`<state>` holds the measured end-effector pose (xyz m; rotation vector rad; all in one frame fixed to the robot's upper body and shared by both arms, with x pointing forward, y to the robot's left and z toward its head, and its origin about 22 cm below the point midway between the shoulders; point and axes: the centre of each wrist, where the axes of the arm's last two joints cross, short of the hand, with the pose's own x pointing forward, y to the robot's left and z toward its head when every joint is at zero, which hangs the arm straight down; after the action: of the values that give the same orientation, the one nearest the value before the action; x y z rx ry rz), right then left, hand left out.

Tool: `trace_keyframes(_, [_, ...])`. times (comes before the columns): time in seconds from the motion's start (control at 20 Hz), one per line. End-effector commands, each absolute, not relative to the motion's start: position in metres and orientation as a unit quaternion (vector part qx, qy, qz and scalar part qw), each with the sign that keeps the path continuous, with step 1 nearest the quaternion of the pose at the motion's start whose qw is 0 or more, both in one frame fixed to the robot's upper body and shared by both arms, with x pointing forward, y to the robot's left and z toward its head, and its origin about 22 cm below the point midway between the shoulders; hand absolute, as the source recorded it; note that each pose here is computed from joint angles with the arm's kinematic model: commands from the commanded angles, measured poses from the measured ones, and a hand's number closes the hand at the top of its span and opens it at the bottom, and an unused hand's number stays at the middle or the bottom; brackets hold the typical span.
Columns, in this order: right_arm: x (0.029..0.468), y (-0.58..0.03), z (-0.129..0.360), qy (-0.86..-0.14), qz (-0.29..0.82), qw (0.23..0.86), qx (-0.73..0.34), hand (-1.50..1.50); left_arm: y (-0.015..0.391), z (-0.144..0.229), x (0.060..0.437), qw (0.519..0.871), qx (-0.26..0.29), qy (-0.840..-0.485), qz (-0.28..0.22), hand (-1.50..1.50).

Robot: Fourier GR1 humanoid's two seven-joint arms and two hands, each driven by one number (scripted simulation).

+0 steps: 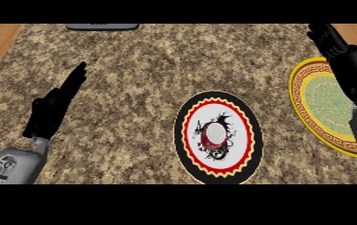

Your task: Pick the can from the plate and place it in the plate

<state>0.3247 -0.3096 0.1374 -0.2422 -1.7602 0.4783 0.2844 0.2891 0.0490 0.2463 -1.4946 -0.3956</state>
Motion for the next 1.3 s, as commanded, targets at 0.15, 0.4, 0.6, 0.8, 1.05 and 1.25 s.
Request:
trace_keyframes(0.15, [0.321, -0.228, 0.111, -0.736, 0.252, 0.602, 0.180, 1.50, 0.284, 0.015, 0.276, 0.753, 0.120, -0.641, -0.088, 0.00])
trace_keyframes(0.4, [0.312, -0.228, 0.204, -0.779, 0.497, 0.373, -0.087, 1.50, 0.268, -0.008, 0.265, 0.791, 0.099, -0.602, -0.055, 0.00])
trace_keyframes(0.6, [0.287, -0.208, 0.060, -0.802, 0.296, 0.517, 0.050, 1.50, 0.259, -0.009, 0.263, 0.789, 0.114, -0.603, -0.023, 0.00])
trace_keyframes(0.8, [0.272, -0.205, 0.014, -0.787, 0.191, 0.534, 0.242, -1.50, 0.259, -0.010, 0.261, 0.789, 0.109, -0.604, -0.022, 0.00])
trace_keyframes(1.05, [0.292, -0.231, 0.019, -0.759, 0.401, 0.464, 0.219, -1.50, 0.261, -0.019, 0.243, 0.794, 0.113, -0.597, -0.025, 0.00])
trace_keyframes(1.25, [0.310, -0.242, 0.053, -0.759, 0.494, 0.414, 0.096, -1.50, 0.244, -0.027, 0.249, 0.793, 0.120, -0.597, -0.013, 0.00])
